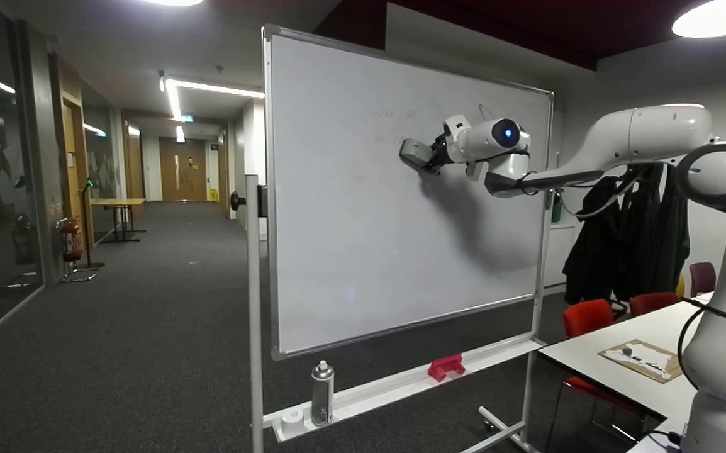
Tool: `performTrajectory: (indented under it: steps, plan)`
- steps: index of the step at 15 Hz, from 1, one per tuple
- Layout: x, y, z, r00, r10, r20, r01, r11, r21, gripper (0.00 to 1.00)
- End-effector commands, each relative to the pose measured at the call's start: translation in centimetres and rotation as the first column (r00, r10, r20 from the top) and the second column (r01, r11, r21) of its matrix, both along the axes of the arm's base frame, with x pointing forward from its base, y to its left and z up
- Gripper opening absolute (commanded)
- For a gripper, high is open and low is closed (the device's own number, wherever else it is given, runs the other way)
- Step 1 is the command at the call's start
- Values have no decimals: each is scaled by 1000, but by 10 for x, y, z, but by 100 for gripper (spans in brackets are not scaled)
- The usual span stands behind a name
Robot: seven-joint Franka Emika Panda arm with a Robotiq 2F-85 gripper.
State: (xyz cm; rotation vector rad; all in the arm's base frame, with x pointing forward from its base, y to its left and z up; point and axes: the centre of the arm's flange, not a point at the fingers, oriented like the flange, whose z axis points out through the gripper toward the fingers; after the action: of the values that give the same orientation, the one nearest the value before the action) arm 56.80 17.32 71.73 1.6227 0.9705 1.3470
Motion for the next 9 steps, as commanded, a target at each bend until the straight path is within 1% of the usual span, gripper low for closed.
performTrajectory:
  steps: [1, 6, 9]
  plan:
    - [4, 9, 23, 1000, 10, 4, -10, 1000, 18, 35]
    - [-3, 22, 69, 998, 42, 52, -46, 996, 70, 35]
    - [-3, 25, 88, 993, 66, 95, -73, 994, 76, 35]
